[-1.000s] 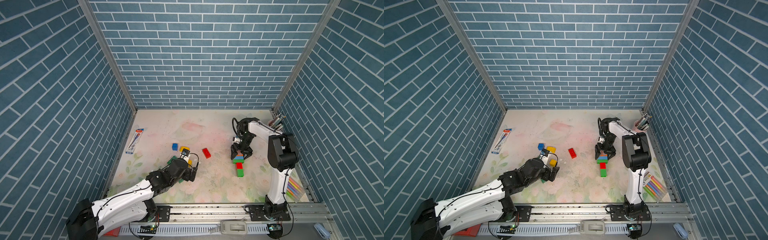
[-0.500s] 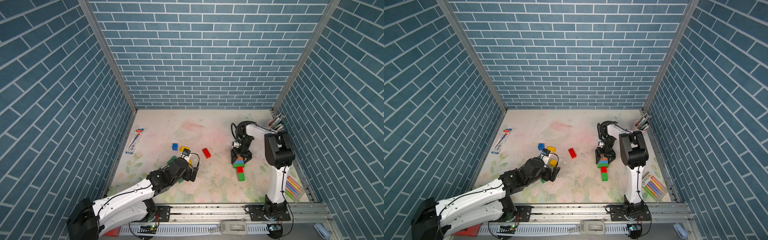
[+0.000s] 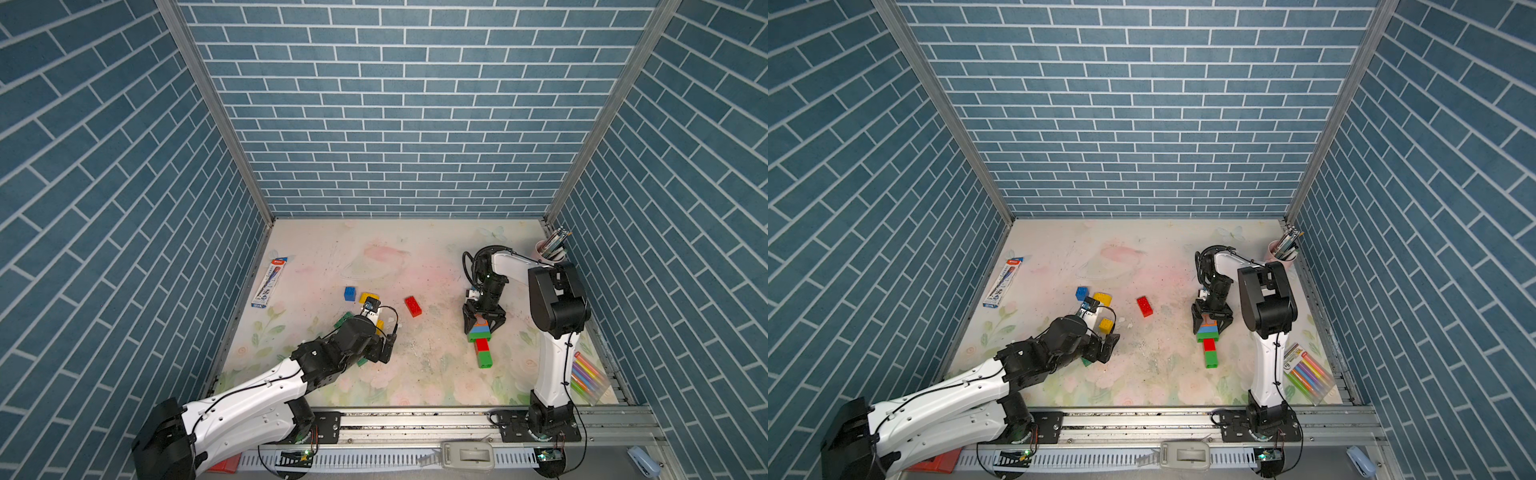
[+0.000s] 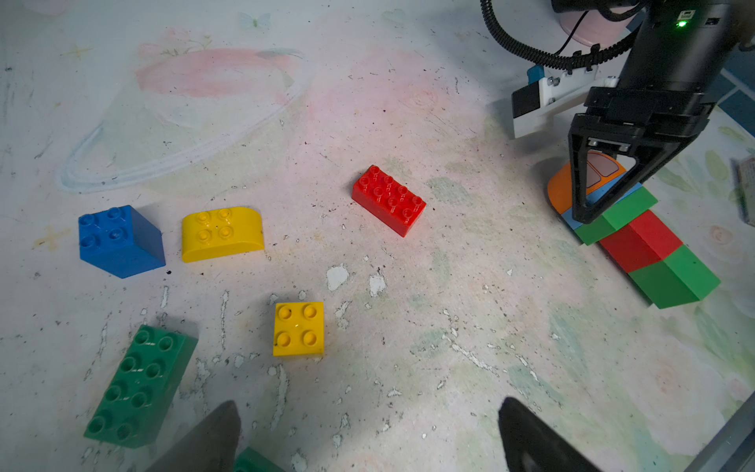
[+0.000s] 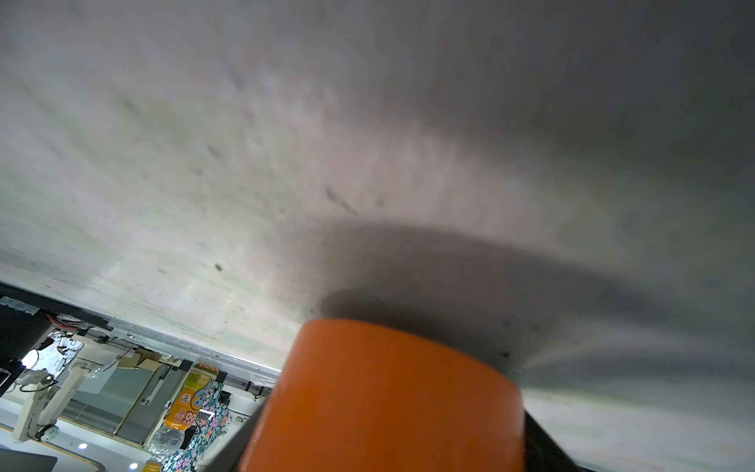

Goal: Assemble an ice cream with lego
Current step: Adjust the lego brick at the center of the board, then pick up the lego brick from the center of the board, then assemble the lego brick with the lego brick.

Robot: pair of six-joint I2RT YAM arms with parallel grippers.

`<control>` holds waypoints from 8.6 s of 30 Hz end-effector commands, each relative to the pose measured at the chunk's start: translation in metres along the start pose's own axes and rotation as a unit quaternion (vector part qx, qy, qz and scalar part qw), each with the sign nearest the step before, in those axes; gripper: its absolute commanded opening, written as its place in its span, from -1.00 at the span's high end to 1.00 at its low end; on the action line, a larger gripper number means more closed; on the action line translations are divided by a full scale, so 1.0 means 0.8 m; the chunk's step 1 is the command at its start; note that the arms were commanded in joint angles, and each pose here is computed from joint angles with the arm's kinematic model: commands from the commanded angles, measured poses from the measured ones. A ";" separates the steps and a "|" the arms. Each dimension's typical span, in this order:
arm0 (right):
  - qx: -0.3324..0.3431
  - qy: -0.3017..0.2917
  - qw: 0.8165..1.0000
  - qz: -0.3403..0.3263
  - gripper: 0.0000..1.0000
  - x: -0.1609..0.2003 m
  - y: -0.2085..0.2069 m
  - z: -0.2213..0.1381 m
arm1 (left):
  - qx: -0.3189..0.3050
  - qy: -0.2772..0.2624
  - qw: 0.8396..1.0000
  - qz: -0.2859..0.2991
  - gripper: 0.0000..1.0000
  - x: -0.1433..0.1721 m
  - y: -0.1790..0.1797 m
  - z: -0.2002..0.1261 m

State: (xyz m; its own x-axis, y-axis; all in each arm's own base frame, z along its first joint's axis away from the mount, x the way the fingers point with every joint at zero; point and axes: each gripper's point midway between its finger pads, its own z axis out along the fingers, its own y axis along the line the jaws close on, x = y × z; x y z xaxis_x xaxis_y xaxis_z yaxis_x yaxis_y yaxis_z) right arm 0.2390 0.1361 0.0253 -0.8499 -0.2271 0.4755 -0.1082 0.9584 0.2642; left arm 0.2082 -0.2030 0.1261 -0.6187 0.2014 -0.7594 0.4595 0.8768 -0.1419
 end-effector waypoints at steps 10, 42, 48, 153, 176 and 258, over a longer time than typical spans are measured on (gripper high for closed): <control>0.011 -0.028 0.999 -0.028 -0.96 -0.011 -0.007 0.006 | -0.021 -0.008 1.000 -0.012 -0.99 -0.008 0.013 -0.015; -0.053 -0.409 0.907 -0.087 -0.96 0.077 0.083 -0.148 | -0.085 0.256 0.963 -0.010 -0.74 0.017 0.040 0.090; -0.056 -0.404 0.908 -0.095 -0.96 0.081 0.086 -0.150 | -0.081 0.299 0.951 -0.011 -0.57 0.036 0.037 0.112; -0.081 -0.384 0.910 -0.135 -0.90 0.064 0.102 -0.153 | -0.210 0.309 0.913 -0.165 -0.05 -0.024 0.234 0.160; -0.125 -0.384 0.906 -0.130 -0.97 0.056 0.111 -0.136 | -0.193 0.263 0.932 -0.160 0.83 -0.057 0.150 0.073; -0.112 -0.377 0.913 -0.107 -0.93 0.055 0.100 -0.124 | -0.206 0.387 0.891 -0.117 1.00 0.065 0.022 0.088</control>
State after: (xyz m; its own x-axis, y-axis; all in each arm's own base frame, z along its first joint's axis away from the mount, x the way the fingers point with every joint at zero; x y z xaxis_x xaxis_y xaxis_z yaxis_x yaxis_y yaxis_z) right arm 0.2415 0.1867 0.1443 -0.9418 -0.1480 -0.3019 -0.2878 0.8190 0.4964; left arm 0.2557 -0.2285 0.0718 -0.9782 0.0546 -0.2002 0.0519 0.9985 0.0184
